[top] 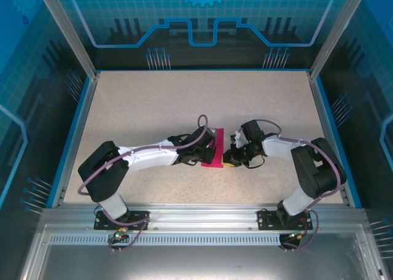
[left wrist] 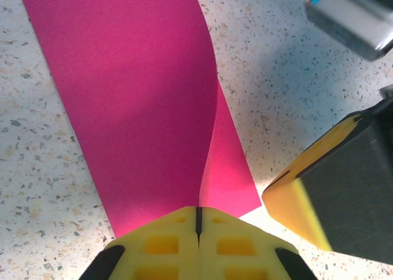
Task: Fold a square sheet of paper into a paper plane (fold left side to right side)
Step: Fold the triangle a second time at the center of the table.
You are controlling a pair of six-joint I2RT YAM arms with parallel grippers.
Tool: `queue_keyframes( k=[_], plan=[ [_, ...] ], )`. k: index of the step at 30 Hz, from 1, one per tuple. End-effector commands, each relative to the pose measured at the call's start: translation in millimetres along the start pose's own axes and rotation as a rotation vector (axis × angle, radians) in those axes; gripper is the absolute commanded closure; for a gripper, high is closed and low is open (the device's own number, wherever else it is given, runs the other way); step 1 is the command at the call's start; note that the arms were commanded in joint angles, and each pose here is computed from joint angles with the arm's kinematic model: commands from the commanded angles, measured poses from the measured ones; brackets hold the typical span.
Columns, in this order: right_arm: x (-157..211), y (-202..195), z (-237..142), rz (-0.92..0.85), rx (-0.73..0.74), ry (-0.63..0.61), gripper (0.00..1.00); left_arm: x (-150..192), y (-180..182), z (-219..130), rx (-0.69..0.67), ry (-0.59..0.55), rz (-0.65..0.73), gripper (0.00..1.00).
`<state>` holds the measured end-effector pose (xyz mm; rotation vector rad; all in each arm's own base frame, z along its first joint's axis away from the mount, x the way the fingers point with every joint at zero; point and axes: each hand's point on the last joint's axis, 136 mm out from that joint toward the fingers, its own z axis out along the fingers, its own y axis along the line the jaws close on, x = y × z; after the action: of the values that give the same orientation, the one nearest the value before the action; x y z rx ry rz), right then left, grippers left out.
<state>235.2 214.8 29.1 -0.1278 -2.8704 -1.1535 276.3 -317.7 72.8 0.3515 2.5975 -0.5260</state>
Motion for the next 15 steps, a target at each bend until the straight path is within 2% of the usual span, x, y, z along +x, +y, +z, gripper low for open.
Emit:
queue_keyframes(
  k=[1,8,15],
  plan=[
    [-9,4,8,-0.03,0.041,-0.015,0.94,-3,0,-10,0.021,0.001,0.001,1.0],
    [-3,-13,17,-0.039,0.166,0.026,0.93,1,9,-11,-0.013,0.034,0.041,1.0],
    [3,-19,19,-0.045,0.196,0.056,0.93,3,18,-8,-0.041,0.068,0.087,1.0]
  ],
)
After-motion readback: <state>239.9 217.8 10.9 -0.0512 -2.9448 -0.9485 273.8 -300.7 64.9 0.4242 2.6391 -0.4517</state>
